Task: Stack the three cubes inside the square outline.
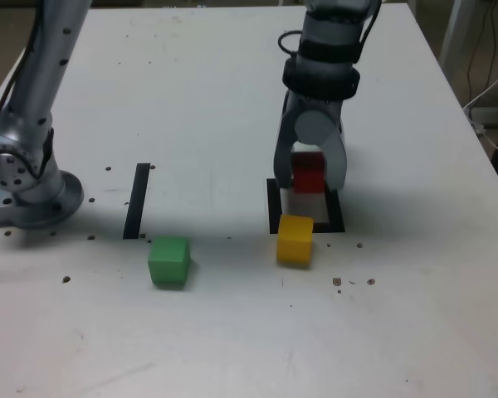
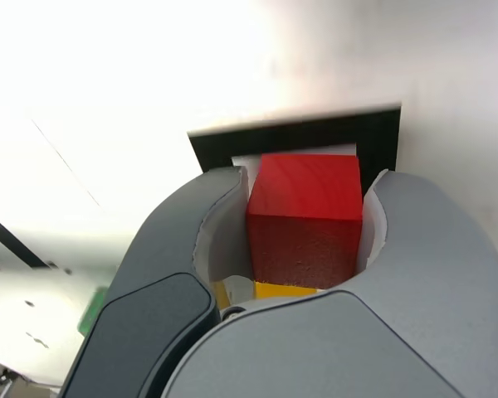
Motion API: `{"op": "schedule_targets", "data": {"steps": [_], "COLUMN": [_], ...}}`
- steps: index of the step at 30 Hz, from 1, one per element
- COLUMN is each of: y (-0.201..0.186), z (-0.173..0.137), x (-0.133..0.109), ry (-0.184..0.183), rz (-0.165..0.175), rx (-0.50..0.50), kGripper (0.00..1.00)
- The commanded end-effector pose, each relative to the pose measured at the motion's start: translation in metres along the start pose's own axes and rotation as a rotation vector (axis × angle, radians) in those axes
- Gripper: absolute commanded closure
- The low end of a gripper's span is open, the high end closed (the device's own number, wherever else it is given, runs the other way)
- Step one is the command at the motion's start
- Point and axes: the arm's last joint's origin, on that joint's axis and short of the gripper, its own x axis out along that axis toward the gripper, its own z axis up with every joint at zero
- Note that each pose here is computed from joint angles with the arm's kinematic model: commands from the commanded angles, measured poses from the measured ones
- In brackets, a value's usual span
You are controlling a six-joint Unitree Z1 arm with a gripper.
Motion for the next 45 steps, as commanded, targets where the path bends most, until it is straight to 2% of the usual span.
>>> {"op": "schedule_targets", "data": {"steps": [1, 9, 16, 18, 20, 25, 27, 35, 45], "y": [-0.003, -0.011, -0.011, -0.010, -0.010, -0.009, -0.009, -0.011, -0.020], "z": [0.002, 0.005, 0.004, 0.004, 0.005, 0.004, 0.004, -0.001, -0.034], "x": [0.004, 0.009, 0.015, 0.017, 0.020, 0.025, 0.025, 0.021, -0.002], "ry": [0.010, 0.019, 0.035, 0.040, 0.044, 0.048, 0.046, 0.024, -0.022], "rz": [-0.009, -0.030, -0.033, -0.034, -0.035, -0.037, -0.037, -0.025, 0.060], "rx": [-0.007, -0.014, -0.035, -0.037, -0.038, -0.035, -0.034, -0.031, -0.058], "kGripper": [0.80, 0.80, 0.79, 0.77, 0.64, 0.13, 0.03, 0.00, 0.00]}}
